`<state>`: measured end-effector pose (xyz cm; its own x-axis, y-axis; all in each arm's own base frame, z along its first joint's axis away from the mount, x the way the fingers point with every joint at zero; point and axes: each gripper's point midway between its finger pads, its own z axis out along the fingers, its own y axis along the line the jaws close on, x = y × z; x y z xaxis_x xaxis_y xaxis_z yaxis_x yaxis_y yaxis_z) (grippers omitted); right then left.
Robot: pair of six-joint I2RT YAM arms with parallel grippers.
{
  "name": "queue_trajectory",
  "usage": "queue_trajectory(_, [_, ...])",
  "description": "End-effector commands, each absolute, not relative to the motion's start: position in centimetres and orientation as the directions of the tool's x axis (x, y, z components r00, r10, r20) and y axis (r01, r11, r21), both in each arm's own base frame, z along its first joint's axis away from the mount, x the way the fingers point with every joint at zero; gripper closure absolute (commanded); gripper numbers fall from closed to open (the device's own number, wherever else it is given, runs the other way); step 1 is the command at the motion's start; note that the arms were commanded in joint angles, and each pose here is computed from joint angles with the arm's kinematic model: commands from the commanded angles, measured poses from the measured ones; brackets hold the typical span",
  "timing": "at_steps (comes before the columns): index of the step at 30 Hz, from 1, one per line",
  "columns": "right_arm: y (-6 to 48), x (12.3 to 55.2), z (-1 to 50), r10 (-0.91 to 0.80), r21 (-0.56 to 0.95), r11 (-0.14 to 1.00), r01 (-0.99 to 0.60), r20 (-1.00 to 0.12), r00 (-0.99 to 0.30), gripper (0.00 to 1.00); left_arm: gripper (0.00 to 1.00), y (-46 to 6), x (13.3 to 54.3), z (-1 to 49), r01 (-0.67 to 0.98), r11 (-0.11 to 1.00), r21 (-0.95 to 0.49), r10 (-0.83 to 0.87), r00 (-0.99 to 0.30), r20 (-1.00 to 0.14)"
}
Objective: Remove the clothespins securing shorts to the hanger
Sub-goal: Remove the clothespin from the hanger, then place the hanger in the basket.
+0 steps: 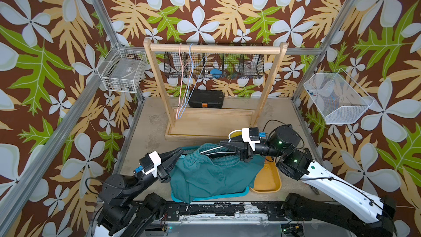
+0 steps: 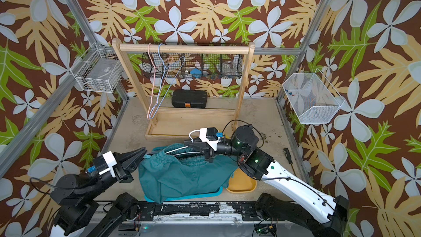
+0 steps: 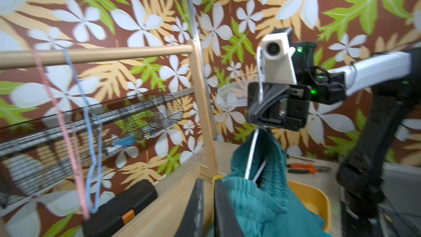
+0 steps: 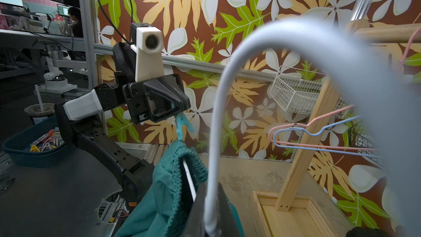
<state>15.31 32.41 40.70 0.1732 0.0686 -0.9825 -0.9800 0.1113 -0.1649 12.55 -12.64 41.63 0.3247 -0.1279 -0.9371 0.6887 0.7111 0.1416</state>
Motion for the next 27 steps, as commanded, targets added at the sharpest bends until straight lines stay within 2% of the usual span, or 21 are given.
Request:
queue_trajectory(1, [32.6, 17.0, 40.9, 0.081, -0.147, 0.192, -0.97, -0.983, 0.164, 1.0, 1.0, -7.2, 13.6, 44.7, 0.471, 0.882, -0.015, -0.247, 0.436, -0.865])
queue_trajectory(4, [33.2, 18.5, 40.3, 0.073, -0.101, 0.231, -0.968, -0.99, 0.121, 1.0, 1.0, -6.4, 14.1, 44.3, 0.439, 0.897, -0.053, -0.259, 0.424, -0.868])
queue_trajectory(7, [34.7, 18.7, 39.9, 0.078, -0.048, 0.19, -0.981, -0.995, 0.064, 1.0, 1.0, -6.9, 15.4, 43.4, 0.43, 0.9, -0.07, -0.241, 0.358, -0.902])
queue_trajectory(11, [37.5, 19.0, 38.3, 0.002, -0.03, 0.204, -0.978, -1.0, 0.031, 1.0, 1.0, -7.9, 15.8, 42.9, 0.469, 0.88, -0.071, -0.245, 0.32, -0.915])
queue_trajectory(13, [38.3, 19.1, 37.4, -0.011, 0.019, 0.186, -0.982, -1.0, -0.021, 1.0, 1.0, -8.4, 15.9, 42.6, 0.492, 0.868, -0.069, -0.247, 0.308, -0.919])
queue_trajectory(16, [39.1, 20.3, 35.3, -0.055, 0.081, 0.222, -0.972, -0.994, -0.095, 1.0, 1.0, -9.1, 16.0, 42.3, 0.52, 0.852, -0.067, -0.252, 0.294, -0.922])
queue_trajectory(19, [38.8, 22.2, 32.0, -0.128, 0.152, 0.271, -0.95, -0.973, -0.192, 1.0, 1.0, -10.0, 16.2, 41.8, 0.552, 0.831, -0.065, -0.252, 0.27, -0.929])
queue_trajectory(22, [37.1, 23.8, 29.2, -0.095, 0.301, 0.275, -0.913, -0.936, -0.338, 1.0, 1.0, -10.8, 16.6, 41.1, 0.584, 0.808, -0.078, -0.257, 0.231, -0.938])
queue_trajectory(27, [35.8, 25.4, 24.3, -0.107, 0.373, 0.35, -0.859, -0.895, -0.432, 1.0, 1.0, -13.5, 16.9, 38.8, 0.701, 0.696, -0.156, -0.33, 0.118, -0.937])
